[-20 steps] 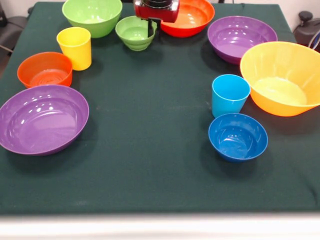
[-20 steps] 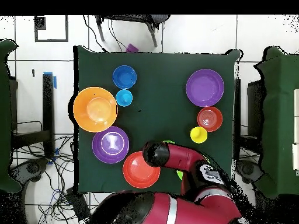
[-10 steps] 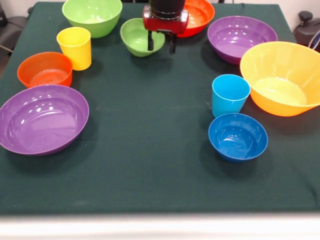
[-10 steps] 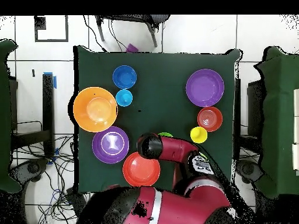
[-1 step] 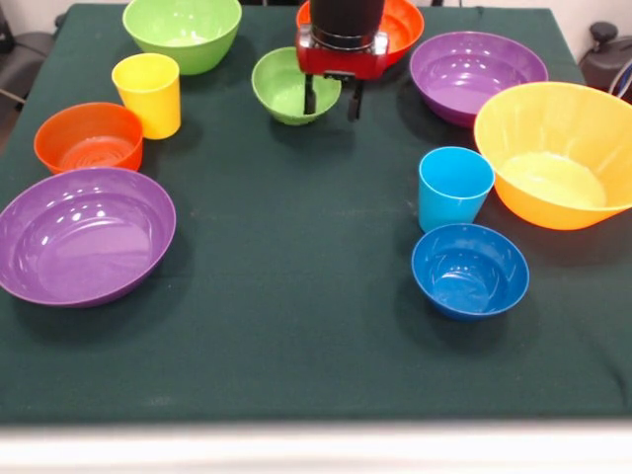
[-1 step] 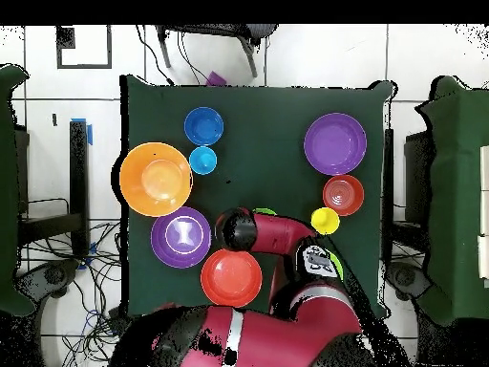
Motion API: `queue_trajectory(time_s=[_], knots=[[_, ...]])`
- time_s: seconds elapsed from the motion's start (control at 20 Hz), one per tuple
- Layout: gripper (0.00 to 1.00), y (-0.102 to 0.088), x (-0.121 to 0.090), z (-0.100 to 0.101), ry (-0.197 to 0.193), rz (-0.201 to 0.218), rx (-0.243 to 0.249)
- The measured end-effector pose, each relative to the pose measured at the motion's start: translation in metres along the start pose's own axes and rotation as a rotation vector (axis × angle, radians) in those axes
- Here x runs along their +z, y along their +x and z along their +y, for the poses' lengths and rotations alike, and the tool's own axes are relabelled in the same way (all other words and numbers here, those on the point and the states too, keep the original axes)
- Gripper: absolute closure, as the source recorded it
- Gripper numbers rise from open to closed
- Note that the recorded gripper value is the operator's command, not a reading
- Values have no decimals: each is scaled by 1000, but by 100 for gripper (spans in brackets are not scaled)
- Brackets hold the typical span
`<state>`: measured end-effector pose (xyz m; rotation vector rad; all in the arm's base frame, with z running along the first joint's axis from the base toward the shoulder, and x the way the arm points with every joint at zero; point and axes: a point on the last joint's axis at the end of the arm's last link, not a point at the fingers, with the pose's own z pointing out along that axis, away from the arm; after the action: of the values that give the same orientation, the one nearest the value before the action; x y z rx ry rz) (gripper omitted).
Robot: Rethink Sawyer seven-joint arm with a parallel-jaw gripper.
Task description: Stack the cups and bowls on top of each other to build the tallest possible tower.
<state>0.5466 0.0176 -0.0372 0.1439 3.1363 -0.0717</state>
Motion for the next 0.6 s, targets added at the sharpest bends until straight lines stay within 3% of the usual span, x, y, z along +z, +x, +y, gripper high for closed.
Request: queue_trajectory(time_s=[0.6], knots=[[0, -30, -41, 29, 9, 2, -11]])
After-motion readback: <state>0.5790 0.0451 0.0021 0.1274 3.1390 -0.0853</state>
